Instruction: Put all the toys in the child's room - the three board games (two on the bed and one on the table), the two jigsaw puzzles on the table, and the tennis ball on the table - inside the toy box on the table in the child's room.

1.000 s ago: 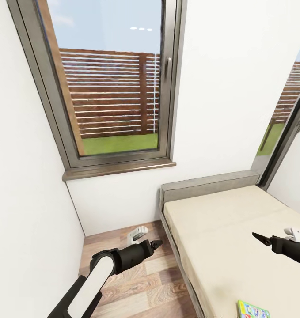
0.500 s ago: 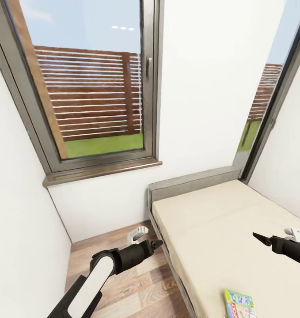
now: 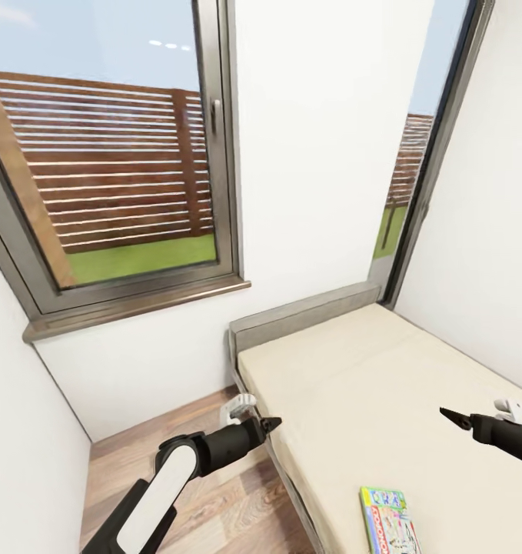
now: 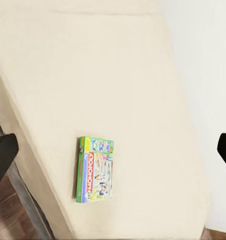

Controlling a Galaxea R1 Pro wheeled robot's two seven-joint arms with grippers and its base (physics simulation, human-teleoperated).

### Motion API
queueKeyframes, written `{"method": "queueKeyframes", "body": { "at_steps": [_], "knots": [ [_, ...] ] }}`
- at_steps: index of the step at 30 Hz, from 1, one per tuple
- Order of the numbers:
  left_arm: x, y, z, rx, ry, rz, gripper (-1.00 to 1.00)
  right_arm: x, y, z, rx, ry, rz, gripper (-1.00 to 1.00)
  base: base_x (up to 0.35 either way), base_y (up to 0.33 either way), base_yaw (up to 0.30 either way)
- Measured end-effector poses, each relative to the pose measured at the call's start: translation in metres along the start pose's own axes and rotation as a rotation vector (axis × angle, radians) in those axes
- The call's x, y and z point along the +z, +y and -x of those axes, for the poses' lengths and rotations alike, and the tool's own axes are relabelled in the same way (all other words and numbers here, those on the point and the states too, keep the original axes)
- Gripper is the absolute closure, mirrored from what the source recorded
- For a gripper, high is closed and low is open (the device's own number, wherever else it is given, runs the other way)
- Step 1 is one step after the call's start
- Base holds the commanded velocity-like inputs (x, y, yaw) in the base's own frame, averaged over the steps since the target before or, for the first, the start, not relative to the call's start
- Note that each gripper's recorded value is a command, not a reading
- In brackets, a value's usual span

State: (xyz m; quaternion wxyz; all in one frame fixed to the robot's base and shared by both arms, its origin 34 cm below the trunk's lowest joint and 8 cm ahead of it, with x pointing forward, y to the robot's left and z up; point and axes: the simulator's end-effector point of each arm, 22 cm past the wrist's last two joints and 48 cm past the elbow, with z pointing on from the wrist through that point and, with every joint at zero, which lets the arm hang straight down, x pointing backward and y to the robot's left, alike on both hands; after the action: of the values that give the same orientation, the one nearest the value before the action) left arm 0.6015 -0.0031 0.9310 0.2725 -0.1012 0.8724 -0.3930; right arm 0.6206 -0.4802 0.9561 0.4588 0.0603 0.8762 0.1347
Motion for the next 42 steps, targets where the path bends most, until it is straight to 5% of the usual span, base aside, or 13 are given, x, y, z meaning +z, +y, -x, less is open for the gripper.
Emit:
{"method": "queueKeyframes", "body": {
  "at_steps": [7,15,22,32,42],
  "knots": [
    [0.0,0.011,0.004,-0.023,-0.006,0.02,-1.0,0.003,-0.004,-0.01,0.035,0.031,-0.005,-1.0,0.0,0.0,-0.28],
    [0.0,0.052,0.014,-0.088,-0.024,0.098,-1.0,0.013,-0.019,-0.023,0.093,0.065,-0.041,-1.0,0.0,0.0,-0.156],
    [0.002,0.115,0.008,-0.185,-0.007,0.224,-1.0,0.059,-0.02,-0.04,0.177,0.144,-0.092,-1.0,0.0,0.0,-0.043],
    [-0.001,0.139,0.018,-0.266,-0.037,0.26,-1.0,0.107,0.001,-0.064,0.17,0.286,-0.127,-1.0,0.0,0.0,-0.013],
    [0.004,0.147,0.02,-0.293,-0.048,0.252,-1.0,0.135,0.006,-0.074,0.171,0.367,-0.159,-1.0,0.0,0.0,-0.003]
  ]
}}
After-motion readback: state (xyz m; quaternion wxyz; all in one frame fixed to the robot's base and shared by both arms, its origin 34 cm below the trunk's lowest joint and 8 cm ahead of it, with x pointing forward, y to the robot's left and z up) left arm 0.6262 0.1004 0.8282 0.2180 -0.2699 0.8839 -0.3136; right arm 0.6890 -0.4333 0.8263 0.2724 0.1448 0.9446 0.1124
